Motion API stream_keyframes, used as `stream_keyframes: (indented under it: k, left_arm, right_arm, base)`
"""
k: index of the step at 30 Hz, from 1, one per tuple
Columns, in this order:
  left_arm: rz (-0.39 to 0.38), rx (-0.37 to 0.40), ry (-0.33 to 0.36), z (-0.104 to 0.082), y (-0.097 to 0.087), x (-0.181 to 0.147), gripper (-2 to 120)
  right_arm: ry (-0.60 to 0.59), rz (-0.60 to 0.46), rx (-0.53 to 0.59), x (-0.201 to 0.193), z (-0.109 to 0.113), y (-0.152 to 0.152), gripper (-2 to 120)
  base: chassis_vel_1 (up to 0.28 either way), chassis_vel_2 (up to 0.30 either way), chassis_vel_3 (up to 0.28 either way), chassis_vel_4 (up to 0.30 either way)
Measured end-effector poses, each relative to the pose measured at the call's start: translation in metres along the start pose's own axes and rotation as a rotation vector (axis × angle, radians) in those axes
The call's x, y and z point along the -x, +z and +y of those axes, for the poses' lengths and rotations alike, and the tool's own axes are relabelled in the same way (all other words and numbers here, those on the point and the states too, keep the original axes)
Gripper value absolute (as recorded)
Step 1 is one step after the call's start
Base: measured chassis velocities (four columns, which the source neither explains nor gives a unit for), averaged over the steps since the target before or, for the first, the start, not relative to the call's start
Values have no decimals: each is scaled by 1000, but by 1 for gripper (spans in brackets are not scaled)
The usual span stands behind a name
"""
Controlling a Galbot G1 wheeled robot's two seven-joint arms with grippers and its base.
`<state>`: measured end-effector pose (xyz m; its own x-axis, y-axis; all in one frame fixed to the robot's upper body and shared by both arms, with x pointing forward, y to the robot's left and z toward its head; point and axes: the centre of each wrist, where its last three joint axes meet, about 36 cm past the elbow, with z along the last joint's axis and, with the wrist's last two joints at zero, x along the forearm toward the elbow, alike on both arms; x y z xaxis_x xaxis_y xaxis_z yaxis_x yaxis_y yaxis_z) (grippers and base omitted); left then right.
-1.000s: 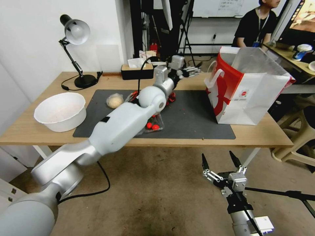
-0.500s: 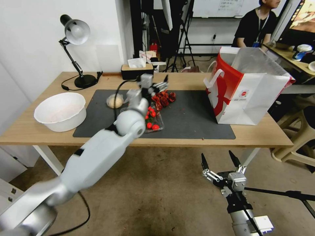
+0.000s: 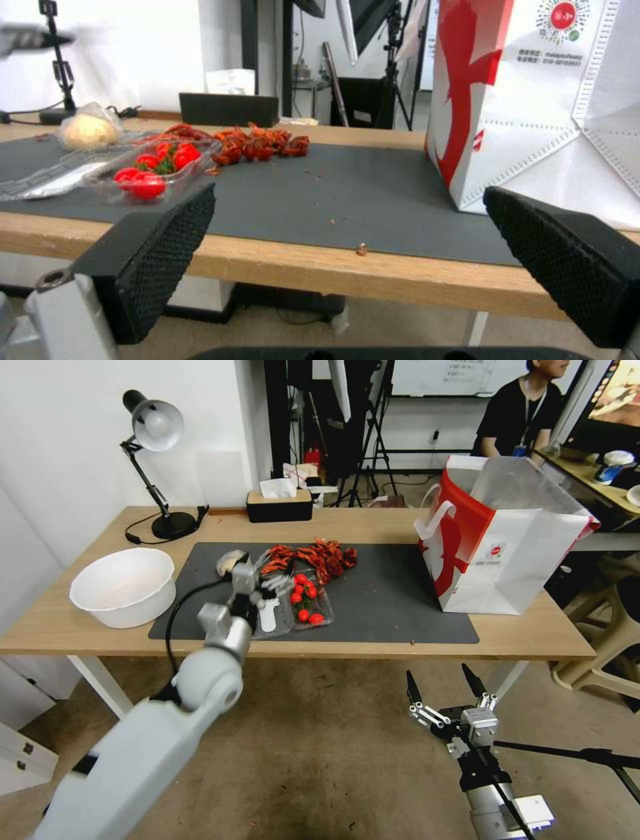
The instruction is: Pick up the trash from the table and place it into the takeout bag.
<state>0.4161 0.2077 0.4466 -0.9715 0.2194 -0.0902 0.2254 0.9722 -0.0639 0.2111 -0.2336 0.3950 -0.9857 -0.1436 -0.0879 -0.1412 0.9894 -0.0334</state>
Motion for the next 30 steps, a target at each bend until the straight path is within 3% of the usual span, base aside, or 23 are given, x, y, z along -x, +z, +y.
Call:
stream_keyframes:
  k: [14, 20, 30]
  left_arm:
    - [41, 52, -115, 8, 23, -74, 100]
    - [32, 104, -155, 13, 27, -89, 100]
    - [48, 105, -177, 19, 38, -110, 100]
  right_arm:
    - [-6, -6, 2, 1, 0, -3, 100]
    - [-2, -10, 5, 2, -1, -5, 100]
    - [7, -16, 9, 2, -4, -9, 100]
  base:
    - [0, 0, 0, 0]
    - [0, 0, 0, 0]
    - [0, 0, 0, 0]
